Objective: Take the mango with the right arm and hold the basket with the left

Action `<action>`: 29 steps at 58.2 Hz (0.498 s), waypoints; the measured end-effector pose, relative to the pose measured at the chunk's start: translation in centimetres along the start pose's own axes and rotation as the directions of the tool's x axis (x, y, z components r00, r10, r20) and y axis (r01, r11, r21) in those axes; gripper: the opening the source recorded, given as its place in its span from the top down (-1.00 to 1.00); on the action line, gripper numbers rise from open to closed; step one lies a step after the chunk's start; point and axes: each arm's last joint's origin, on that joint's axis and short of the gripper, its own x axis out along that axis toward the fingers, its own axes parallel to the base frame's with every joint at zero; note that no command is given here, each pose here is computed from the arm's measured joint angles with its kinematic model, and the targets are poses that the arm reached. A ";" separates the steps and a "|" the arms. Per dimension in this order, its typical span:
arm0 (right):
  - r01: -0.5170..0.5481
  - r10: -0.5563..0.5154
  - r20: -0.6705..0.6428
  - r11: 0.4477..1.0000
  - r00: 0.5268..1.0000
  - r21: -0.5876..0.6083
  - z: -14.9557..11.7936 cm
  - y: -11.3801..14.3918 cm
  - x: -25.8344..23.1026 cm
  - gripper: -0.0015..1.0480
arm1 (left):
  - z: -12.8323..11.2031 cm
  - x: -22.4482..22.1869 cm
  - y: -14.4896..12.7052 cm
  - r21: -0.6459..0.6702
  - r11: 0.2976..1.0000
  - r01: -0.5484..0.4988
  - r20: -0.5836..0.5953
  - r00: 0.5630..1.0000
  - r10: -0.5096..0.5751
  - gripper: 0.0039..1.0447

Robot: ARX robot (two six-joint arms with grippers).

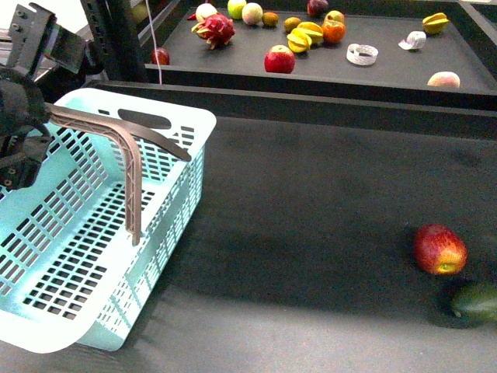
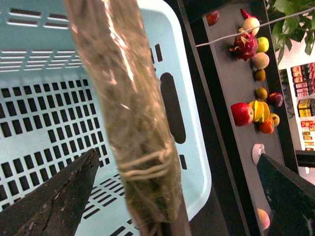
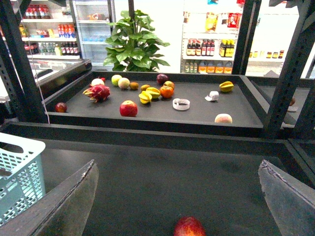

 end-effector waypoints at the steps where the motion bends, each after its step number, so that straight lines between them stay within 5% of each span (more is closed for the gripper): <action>1: 0.000 0.000 0.000 1.000 1.000 0.000 0.0 0.0 0.0 -0.85 | -0.1 0.2 -0.1 0.002 1.000 0.000 -0.002 1.000 0.000 -0.85; 11: 0.000 0.000 0.000 1.000 1.000 0.000 0.0 0.0 0.0 -0.85 | -1.2 1.0 -0.3 0.002 1.000 0.002 -0.019 1.000 -0.002 -0.82; 29: 0.000 0.000 0.000 1.000 1.000 0.000 0.0 0.0 0.0 -0.85 | -1.4 1.2 -0.6 -0.003 1.000 -0.002 -0.039 0.999 0.002 0.28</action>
